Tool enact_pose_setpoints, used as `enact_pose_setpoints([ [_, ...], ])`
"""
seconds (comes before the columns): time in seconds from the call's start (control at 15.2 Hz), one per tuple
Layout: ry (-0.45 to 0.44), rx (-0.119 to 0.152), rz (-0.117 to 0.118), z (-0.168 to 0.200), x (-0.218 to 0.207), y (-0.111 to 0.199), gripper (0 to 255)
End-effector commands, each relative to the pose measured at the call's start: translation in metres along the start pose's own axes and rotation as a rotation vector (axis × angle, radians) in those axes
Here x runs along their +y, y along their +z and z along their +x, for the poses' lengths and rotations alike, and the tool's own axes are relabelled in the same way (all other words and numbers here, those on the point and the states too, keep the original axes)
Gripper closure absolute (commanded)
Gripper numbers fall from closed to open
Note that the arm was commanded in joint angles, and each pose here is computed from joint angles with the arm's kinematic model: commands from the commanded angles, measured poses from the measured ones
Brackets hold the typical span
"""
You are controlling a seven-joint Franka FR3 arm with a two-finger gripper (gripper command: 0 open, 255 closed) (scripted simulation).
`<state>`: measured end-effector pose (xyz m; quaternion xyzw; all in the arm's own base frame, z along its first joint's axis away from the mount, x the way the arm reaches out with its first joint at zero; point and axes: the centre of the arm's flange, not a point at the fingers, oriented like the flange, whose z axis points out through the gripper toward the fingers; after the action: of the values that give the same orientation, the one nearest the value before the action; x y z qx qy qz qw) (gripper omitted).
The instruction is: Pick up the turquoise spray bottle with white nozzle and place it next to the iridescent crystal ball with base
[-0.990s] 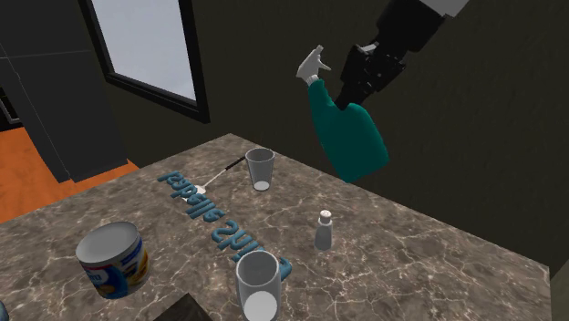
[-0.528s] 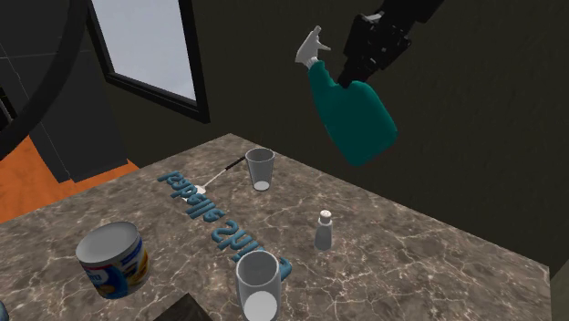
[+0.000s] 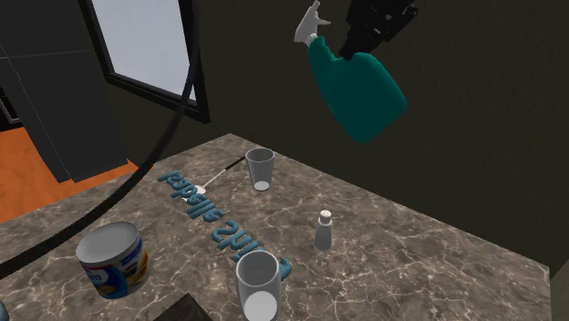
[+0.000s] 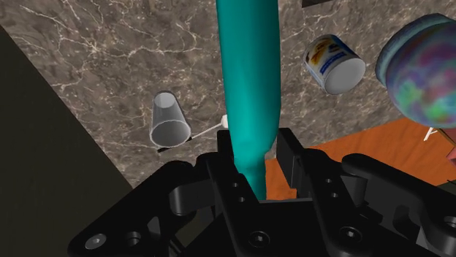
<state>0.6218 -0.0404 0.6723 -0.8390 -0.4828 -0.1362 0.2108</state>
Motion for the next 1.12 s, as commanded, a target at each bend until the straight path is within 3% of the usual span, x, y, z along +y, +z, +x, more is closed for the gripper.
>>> enact_pose_setpoints([
  [0.0, 0.000, 0.000, 0.000, 0.002, -0.001, -0.005, 255],
  [1.06, 0.000, 0.000, 0.000, 0.095, -0.169, 0.083, 255],
])
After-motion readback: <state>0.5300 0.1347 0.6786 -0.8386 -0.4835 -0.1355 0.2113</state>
